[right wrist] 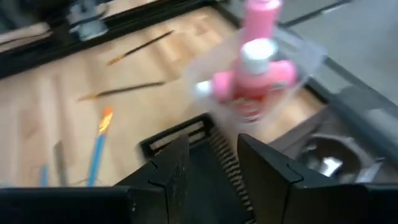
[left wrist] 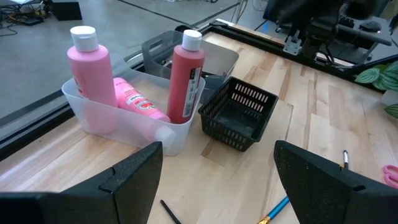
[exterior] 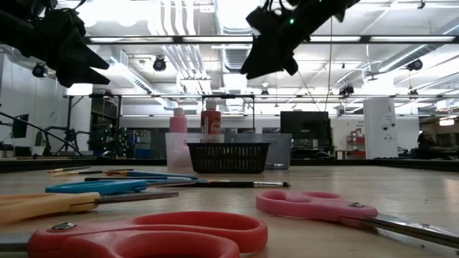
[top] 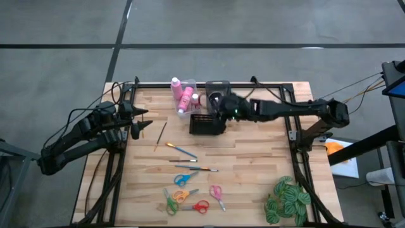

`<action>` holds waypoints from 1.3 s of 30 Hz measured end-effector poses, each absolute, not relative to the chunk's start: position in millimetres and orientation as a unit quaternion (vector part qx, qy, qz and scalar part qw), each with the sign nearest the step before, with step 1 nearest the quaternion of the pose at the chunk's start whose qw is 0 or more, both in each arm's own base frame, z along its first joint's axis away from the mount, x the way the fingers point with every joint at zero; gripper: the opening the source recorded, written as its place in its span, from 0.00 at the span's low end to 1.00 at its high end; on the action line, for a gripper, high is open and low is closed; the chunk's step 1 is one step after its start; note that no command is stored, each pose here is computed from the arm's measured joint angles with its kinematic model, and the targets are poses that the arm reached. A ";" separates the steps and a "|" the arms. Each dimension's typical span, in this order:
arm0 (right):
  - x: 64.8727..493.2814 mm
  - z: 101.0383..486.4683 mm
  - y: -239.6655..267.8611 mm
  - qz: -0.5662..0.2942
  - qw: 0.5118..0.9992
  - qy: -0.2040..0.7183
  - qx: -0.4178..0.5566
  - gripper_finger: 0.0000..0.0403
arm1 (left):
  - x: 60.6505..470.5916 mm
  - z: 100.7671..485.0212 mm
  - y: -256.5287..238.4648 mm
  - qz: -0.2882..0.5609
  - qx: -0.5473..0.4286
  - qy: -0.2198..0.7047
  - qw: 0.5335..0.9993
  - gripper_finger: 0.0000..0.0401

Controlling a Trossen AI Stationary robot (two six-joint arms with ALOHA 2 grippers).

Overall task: Pick & Place Paint Supplies
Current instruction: Put the black paint brush into the gray bin

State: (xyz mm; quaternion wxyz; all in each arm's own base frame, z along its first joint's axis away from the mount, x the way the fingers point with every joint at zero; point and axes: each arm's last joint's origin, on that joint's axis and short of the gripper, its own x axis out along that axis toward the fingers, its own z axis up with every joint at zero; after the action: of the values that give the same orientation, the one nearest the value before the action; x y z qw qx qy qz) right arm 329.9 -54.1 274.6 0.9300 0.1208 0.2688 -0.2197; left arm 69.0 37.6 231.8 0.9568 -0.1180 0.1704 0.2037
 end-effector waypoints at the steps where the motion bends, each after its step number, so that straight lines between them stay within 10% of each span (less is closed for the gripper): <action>1: 330.1 271.6 -46.1 -0.209 0.931 0.275 0.118 0.34 | 69.0 231.8 37.6 0.204 -0.118 0.170 0.957 0.77; 22: 307.4 181.1 90.8 -0.013 0.952 0.298 0.067 0.34 | 69.0 231.8 37.5 0.204 -0.118 0.170 0.957 0.77; 39: 334.7 121.1 116.6 -0.024 0.932 0.355 0.072 0.34 | 69.0 231.4 37.6 0.204 -0.120 0.172 0.956 0.77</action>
State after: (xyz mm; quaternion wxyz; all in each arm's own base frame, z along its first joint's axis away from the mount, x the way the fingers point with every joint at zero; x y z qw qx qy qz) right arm 334.7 116.6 121.1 0.9318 0.0722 0.3550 -0.0237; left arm 69.0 37.6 231.4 0.9561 -0.1205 0.1717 0.2045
